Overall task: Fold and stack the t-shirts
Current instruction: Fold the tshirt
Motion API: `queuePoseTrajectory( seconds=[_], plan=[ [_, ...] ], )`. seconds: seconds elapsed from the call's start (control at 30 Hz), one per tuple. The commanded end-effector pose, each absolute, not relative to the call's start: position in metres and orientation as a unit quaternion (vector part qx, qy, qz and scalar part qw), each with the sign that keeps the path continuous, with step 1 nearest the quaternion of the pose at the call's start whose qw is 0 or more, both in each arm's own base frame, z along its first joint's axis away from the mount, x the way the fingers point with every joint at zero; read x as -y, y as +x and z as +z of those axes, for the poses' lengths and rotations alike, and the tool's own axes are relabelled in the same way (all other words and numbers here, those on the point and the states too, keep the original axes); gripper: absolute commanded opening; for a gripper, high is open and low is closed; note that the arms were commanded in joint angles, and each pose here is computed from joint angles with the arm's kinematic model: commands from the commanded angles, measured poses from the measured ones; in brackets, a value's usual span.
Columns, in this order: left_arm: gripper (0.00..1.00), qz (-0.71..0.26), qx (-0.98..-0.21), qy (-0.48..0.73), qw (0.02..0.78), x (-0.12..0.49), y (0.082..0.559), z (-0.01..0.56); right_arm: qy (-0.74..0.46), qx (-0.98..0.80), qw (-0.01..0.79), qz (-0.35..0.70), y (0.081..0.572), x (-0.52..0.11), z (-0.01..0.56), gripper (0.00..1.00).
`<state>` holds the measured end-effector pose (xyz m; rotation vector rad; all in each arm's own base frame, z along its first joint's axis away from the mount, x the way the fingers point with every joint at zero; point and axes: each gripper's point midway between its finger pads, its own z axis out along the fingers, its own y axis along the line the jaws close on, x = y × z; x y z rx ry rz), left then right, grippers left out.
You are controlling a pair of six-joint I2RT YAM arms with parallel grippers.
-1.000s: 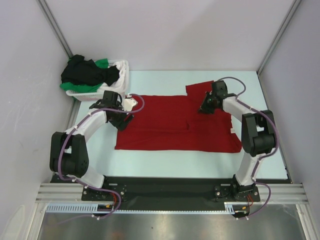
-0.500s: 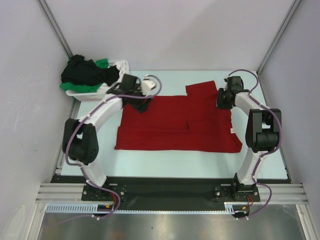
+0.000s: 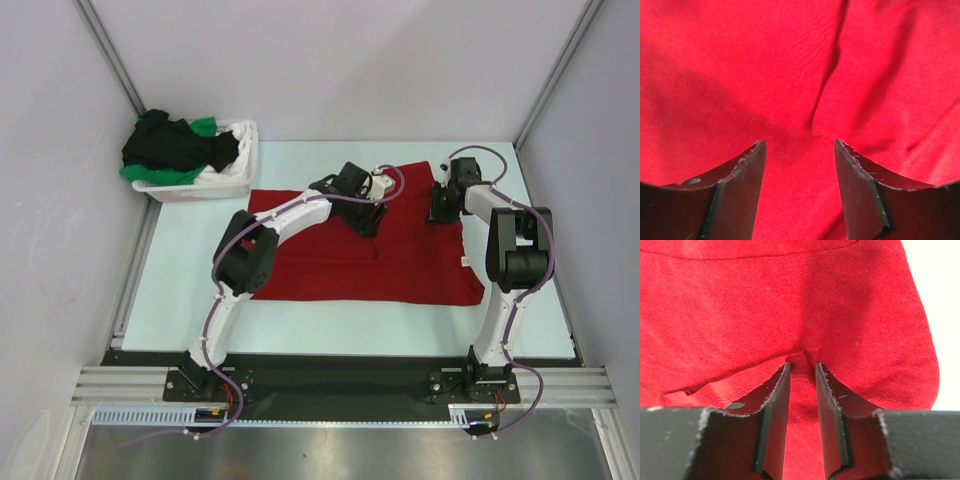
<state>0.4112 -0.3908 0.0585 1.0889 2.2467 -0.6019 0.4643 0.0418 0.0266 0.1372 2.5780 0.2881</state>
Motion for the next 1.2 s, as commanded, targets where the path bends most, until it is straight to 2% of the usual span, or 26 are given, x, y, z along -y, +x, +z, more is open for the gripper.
queuePoseTrajectory(
  seconds=[0.0, 0.33, 0.5, 0.6, 0.77, 0.8, 0.9, 1.17],
  plan=[
    [0.61, -0.254, -0.848, 0.367, 0.285, 0.405, 0.419, 0.066, 0.037, -0.947, 0.298, 0.118, 0.48, -0.047, 0.042, 0.31],
    [0.58, -0.283, -0.839, 0.382, 0.263, 0.422, 0.396, 0.046, 0.042, -0.947, 0.297, 0.12, 0.473, -0.049, 0.039, 0.17],
    [0.54, -0.297, -0.836, 0.378, 0.262, 0.43, 0.395, 0.051, 0.042, -0.945, 0.3, 0.125, 0.472, -0.051, 0.042, 0.14],
    [0.46, -0.296, -0.841, 0.377, 0.25, 0.43, 0.39, 0.041, 0.045, -0.945, 0.3, 0.125, 0.472, -0.049, 0.041, 0.11],
    [0.26, -0.308, -0.84, 0.386, 0.227, 0.43, 0.38, 0.036, 0.052, -0.946, 0.298, 0.115, 0.472, -0.046, 0.043, 0.02],
    [0.17, -0.314, -0.837, 0.388, 0.223, 0.431, 0.377, 0.036, 0.052, -0.946, 0.3, 0.116, 0.472, -0.046, 0.045, 0.0],
    [0.0, -0.311, -0.835, 0.39, 0.232, 0.433, 0.38, 0.041, 0.051, -0.942, 0.311, 0.117, 0.474, -0.045, 0.055, 0.0],
    [0.0, -0.251, -0.811, 0.418, 0.323, 0.429, 0.419, 0.087, 0.066, -0.923, 0.362, 0.116, 0.476, -0.041, 0.09, 0.0]
  ],
)
